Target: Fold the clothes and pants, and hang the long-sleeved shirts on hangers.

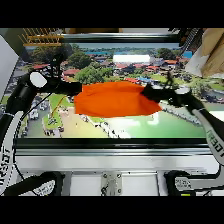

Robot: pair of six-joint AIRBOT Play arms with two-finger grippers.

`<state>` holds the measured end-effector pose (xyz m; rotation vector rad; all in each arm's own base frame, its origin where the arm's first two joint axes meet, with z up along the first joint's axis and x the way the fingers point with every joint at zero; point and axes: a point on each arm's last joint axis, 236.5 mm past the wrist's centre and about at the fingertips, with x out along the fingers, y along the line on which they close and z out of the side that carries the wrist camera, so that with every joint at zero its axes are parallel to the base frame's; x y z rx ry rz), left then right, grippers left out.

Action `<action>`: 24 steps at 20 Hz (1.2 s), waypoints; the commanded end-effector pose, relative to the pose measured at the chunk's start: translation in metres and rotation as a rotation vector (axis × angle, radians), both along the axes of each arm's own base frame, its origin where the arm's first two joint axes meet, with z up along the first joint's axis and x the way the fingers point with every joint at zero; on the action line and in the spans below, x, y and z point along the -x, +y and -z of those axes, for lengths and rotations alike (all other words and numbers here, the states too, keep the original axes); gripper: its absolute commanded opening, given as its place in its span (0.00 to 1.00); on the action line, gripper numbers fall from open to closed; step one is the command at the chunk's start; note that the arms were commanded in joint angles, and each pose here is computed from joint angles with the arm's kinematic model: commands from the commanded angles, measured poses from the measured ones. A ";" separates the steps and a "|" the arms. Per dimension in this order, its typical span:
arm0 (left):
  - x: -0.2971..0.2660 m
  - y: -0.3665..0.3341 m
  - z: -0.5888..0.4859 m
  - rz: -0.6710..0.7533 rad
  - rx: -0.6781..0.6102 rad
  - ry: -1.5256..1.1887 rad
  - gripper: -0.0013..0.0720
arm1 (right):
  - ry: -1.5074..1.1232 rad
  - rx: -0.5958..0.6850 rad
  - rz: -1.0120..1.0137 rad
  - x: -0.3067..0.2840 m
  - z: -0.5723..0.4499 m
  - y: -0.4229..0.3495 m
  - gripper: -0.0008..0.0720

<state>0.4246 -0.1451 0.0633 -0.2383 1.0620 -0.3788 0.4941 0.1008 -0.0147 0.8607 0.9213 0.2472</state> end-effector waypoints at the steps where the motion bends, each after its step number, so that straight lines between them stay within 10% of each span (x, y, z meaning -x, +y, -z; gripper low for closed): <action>1: 0.006 -0.001 0.002 0.011 -0.002 0.023 0.04 | -0.119 0.080 0.271 -0.016 -0.054 -0.154 0.02; 11: 0.005 -0.001 0.002 -0.001 0.005 0.027 0.04 | 0.020 0.508 0.866 0.172 -0.123 -0.423 0.02; 24: 0.005 -0.001 0.003 0.000 0.003 0.028 0.04 | 0.646 0.332 0.322 0.256 0.016 -0.223 0.02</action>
